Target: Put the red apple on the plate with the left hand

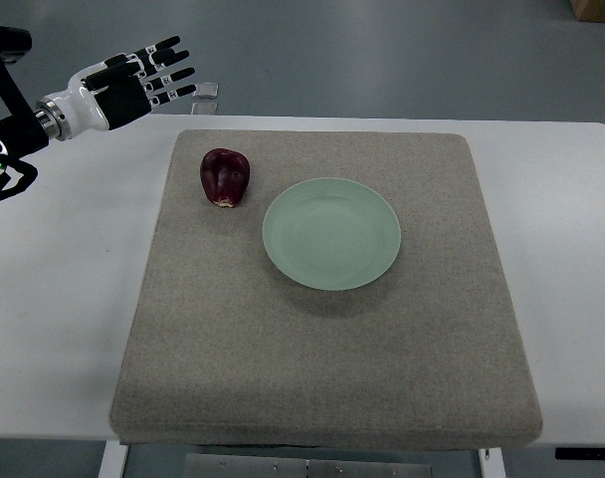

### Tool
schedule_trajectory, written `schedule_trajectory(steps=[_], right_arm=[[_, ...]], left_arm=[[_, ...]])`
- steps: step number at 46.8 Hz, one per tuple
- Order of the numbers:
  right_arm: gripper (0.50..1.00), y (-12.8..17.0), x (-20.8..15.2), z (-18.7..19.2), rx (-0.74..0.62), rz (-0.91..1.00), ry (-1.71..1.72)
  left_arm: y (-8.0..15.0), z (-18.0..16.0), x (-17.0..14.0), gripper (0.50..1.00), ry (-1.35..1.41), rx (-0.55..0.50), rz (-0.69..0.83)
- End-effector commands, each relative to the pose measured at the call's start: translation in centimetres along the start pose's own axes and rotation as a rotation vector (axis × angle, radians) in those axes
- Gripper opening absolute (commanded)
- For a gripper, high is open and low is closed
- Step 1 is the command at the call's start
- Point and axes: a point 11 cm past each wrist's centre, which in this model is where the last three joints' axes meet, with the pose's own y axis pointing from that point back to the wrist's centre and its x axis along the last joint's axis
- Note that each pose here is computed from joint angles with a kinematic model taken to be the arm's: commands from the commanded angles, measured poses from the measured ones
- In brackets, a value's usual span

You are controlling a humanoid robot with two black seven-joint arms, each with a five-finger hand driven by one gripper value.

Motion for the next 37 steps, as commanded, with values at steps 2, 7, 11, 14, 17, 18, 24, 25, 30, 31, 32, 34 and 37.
schedule_trajectory(steps=[2, 7, 11, 14, 17, 18, 24, 25, 30, 31, 32, 34, 37], right_arm=[[0.964, 0.0, 0.0, 0.0, 0.000, 0.000, 0.000], [0.964, 0.0, 0.0, 0.0, 0.000, 0.000, 0.000], [0.964, 0.0, 0.0, 0.0, 0.000, 0.000, 0.000], [0.964, 0.0, 0.0, 0.0, 0.000, 0.000, 0.000], [0.964, 0.0, 0.0, 0.0, 0.000, 0.000, 0.000], [0.964, 0.0, 0.0, 0.0, 0.000, 0.000, 0.000], [0.964, 0.0, 0.0, 0.0, 0.000, 0.000, 0.000], [0.964, 0.0, 0.0, 0.0, 0.000, 0.000, 0.000], [0.964, 0.0, 0.0, 0.0, 0.000, 0.000, 0.000], [0.964, 0.0, 0.0, 0.0, 0.000, 0.000, 0.000], [0.964, 0.0, 0.0, 0.0, 0.000, 0.000, 0.000], [0.964, 0.0, 0.0, 0.0, 0.000, 0.000, 0.000], [0.964, 0.0, 0.0, 0.0, 0.000, 0.000, 0.000]], left_arm=[[-0.1, 0.1, -0.2, 0.996, -0.009, -0.002, -0.004], [-0.3, 0.6, -0.5, 0.996, -0.016, -0.008, -0.009], [0.1, 0.8, -0.1, 0.996, -0.023, -0.007, 0.004], [0.3, 0.6, 0.4, 0.996, -0.031, 0.006, 0.020], [0.3, 0.2, 0.5, 0.996, -0.043, 0.024, 0.026], [0.3, 0.3, 0.5, 0.996, -0.046, 0.025, 0.026], [-0.1, 0.4, 0.2, 0.996, -0.063, 0.038, 0.022], [-0.1, 0.3, 0.1, 0.996, -0.067, 0.043, 0.023], [-0.3, 0.6, -0.2, 0.996, -0.096, 0.060, 0.019], [-0.4, 0.8, -0.4, 0.996, -0.112, 0.064, 0.018], [-0.5, 1.0, -0.5, 0.996, -0.129, 0.071, 0.017], [-0.7, 1.4, -0.9, 0.996, -0.180, 0.088, 0.015], [-0.9, 2.0, -1.3, 0.996, -0.269, 0.122, 0.021]])
